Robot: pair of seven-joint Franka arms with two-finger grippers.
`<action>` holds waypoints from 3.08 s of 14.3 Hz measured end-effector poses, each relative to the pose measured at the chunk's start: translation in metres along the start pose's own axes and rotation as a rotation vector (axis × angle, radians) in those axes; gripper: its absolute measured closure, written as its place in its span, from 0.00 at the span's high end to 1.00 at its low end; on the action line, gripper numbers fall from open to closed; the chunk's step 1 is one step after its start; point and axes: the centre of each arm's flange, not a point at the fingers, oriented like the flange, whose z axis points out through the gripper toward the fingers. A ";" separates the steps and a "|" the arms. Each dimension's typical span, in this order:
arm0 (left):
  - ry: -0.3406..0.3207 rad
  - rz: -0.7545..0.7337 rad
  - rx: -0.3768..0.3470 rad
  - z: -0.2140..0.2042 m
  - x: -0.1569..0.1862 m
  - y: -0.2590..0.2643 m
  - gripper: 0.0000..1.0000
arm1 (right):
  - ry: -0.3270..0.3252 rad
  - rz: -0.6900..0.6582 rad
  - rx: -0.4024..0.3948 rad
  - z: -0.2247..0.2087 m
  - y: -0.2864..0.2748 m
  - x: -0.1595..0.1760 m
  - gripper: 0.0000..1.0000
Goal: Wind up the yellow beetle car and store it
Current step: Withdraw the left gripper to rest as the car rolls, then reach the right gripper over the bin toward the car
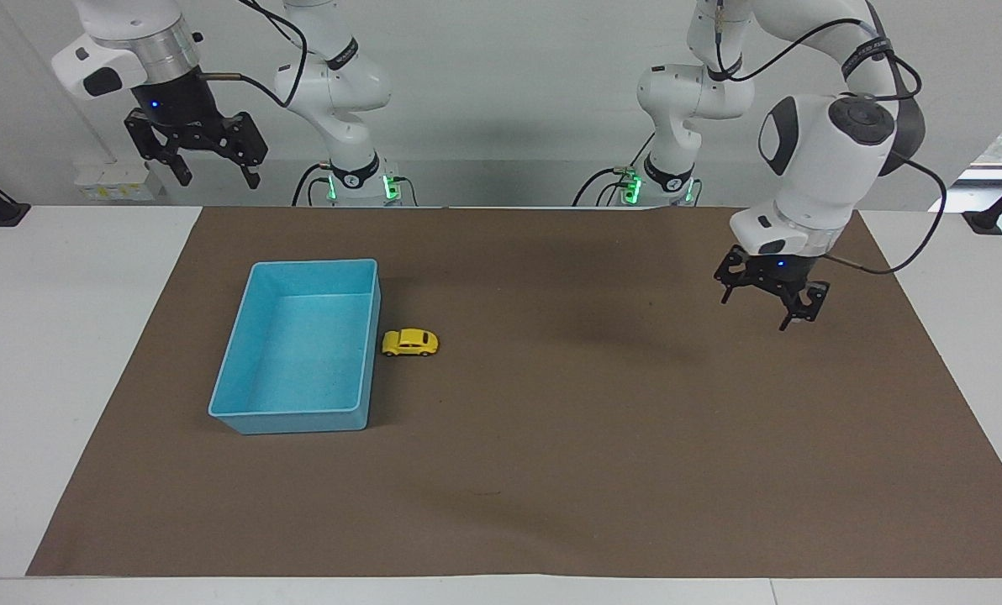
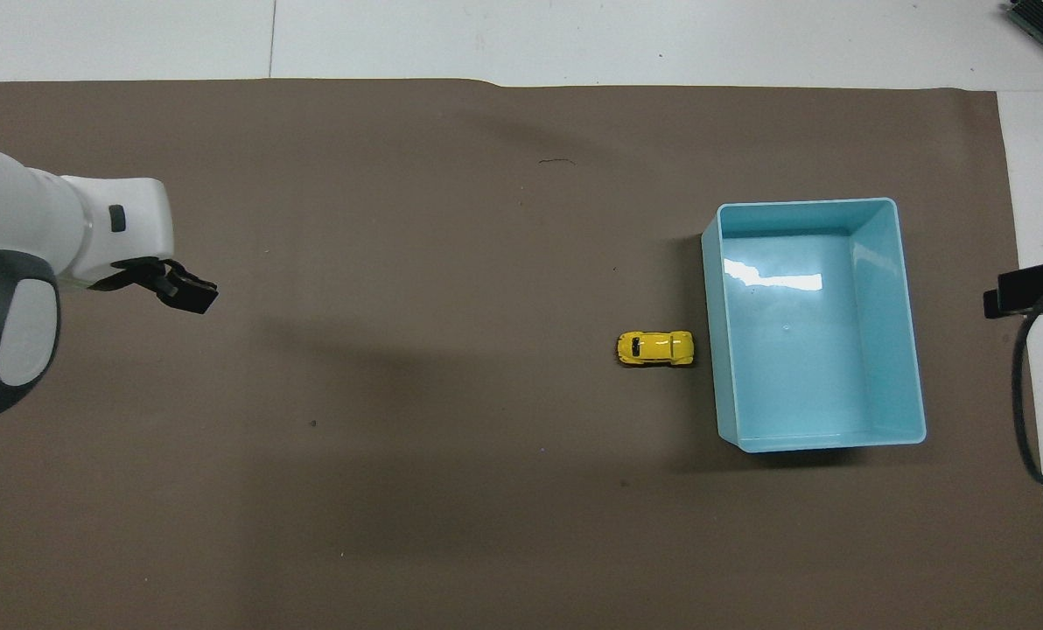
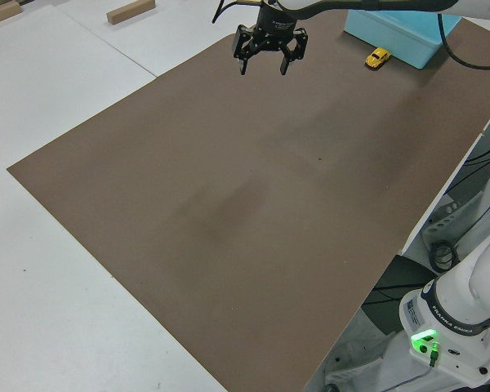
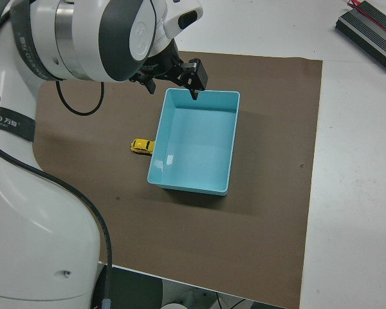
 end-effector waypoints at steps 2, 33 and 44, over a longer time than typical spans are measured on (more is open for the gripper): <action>-0.004 -0.220 -0.013 -0.019 -0.006 -0.017 1.00 | 0.000 0.000 0.000 0.000 0.000 0.000 1.00; -0.151 -0.558 -0.075 -0.128 -0.049 -0.045 1.00 | 0.042 -1.303 -0.011 0.048 -0.130 -0.018 1.00; -0.152 -0.559 -0.075 -0.128 -0.049 -0.045 1.00 | 0.050 -1.534 -0.025 0.172 -0.196 0.006 1.00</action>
